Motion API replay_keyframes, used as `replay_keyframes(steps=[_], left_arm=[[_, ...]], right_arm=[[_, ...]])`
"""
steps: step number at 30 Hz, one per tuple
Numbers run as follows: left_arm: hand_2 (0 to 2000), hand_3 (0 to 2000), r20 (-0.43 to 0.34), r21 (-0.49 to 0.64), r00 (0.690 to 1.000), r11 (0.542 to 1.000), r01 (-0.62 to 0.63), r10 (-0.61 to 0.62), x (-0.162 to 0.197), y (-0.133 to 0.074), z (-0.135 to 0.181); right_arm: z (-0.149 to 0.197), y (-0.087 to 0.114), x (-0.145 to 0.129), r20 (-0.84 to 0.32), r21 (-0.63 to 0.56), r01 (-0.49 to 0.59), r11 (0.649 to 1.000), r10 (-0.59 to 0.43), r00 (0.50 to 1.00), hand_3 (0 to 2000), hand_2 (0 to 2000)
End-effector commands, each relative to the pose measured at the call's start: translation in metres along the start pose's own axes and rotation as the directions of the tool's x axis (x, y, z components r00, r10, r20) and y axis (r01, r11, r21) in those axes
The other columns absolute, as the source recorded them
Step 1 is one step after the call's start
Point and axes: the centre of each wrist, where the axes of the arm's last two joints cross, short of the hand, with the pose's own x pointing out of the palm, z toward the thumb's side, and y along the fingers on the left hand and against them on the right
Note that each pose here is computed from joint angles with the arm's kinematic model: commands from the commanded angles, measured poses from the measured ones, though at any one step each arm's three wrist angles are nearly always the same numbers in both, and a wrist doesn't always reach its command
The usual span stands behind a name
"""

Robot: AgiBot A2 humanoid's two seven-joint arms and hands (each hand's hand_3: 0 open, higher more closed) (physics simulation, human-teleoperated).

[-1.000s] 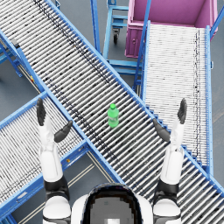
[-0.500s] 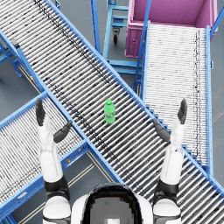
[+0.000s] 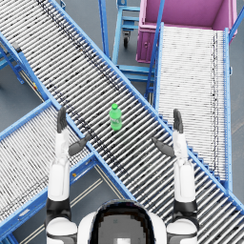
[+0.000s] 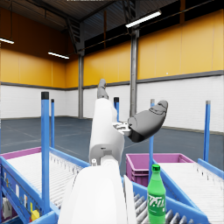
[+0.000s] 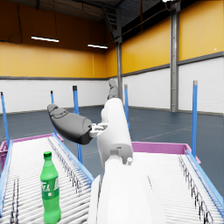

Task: Pick up the oil and place it on the left assembly line, put the cola on the right, and keep Sprite still

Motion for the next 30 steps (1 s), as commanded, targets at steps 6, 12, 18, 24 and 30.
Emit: replay_keyframes(steps=[6, 12, 18, 24, 30], left_arm=[[0, 0, 0.086, -0.150, 0.996, 0.988, 0.048, -0.035, 0.009, -0.015, -0.023], [0, 0, 0.145, -0.255, 0.988, 0.964, 0.081, -0.045, 0.014, -0.027, -0.039], [0, 0, 0.150, -0.264, 0.988, 0.961, 0.084, -0.045, 0.015, -0.029, -0.040], [0, 0, 0.151, -0.265, 0.987, 0.960, 0.085, -0.045, 0.015, -0.029, -0.040], [0, 0, 0.151, -0.266, 0.987, 0.960, 0.085, -0.045, 0.015, -0.029, -0.040]], right_arm=[[-0.014, 0.007, 0.011, 0.087, 0.096, -0.112, 0.989, 0.104, 0.991, 0, 0], [-0.024, 0.014, 0.019, 0.152, 0.161, -0.188, 0.969, 0.164, 0.975, 0, 0], [-0.025, 0.015, 0.020, 0.159, 0.167, -0.195, 0.966, 0.169, 0.973, 0, 0], [-0.025, 0.015, 0.020, 0.160, 0.168, -0.196, 0.966, 0.170, 0.972, 0, 0], [-0.025, 0.015, 0.020, 0.160, 0.168, -0.196, 0.966, 0.170, 0.972, 0, 0]])
